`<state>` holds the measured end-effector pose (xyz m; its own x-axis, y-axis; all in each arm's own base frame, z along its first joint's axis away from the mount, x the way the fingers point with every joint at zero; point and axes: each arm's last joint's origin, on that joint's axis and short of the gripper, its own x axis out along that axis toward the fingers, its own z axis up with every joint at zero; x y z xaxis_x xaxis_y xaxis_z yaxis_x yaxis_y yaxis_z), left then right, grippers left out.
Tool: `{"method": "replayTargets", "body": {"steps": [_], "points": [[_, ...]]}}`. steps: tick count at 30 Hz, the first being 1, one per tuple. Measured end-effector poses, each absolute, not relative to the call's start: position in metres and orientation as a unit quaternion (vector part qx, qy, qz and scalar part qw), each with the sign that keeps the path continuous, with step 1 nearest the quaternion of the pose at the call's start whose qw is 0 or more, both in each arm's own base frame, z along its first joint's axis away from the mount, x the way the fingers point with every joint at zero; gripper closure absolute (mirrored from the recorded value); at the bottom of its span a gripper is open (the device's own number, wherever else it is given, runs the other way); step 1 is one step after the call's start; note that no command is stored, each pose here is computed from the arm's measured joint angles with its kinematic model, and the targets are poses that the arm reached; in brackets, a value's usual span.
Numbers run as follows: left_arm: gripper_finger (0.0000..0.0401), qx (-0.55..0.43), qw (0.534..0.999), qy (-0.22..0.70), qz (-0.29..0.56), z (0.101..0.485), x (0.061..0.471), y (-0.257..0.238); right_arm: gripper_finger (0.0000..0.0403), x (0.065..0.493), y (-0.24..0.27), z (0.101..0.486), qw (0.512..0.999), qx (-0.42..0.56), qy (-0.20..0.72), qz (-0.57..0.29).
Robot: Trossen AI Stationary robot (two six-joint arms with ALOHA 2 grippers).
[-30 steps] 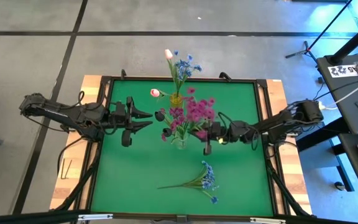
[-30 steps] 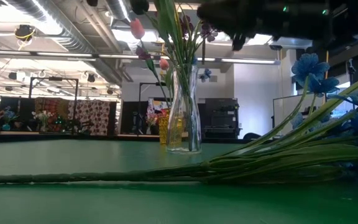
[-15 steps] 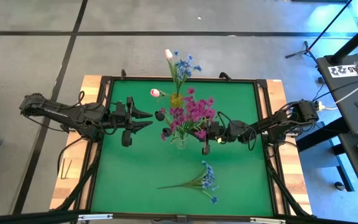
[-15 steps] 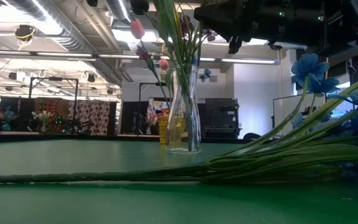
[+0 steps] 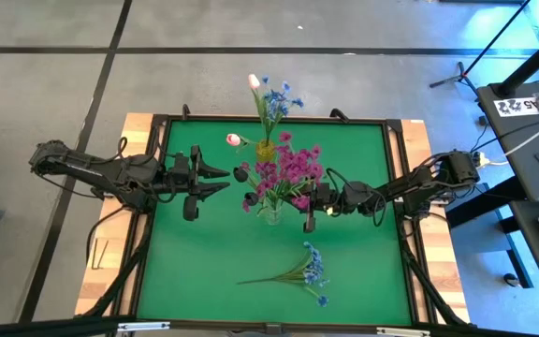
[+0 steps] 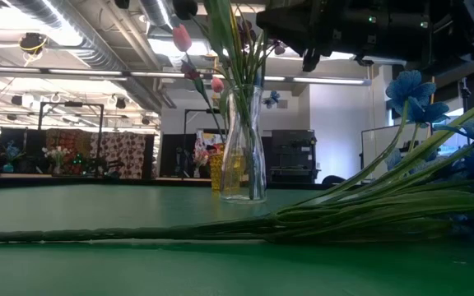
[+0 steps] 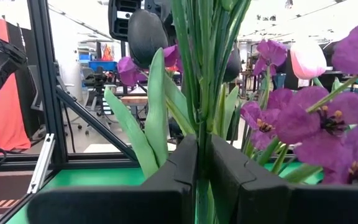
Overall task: Sort flowers into vase by color
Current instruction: Put the purple flowers into the transparent vase
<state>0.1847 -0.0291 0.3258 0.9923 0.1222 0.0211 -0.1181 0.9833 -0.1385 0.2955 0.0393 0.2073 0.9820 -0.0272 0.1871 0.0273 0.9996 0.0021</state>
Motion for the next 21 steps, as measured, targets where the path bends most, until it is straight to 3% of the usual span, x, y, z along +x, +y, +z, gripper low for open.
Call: {"method": "replayTargets", "body": {"steps": [21], "points": [[0.0275,-0.077,0.995,-0.003,0.061,0.323,0.185,-0.029,0.0372,0.315,0.042,0.211,0.998,-0.031,-0.058,-0.014]]}}
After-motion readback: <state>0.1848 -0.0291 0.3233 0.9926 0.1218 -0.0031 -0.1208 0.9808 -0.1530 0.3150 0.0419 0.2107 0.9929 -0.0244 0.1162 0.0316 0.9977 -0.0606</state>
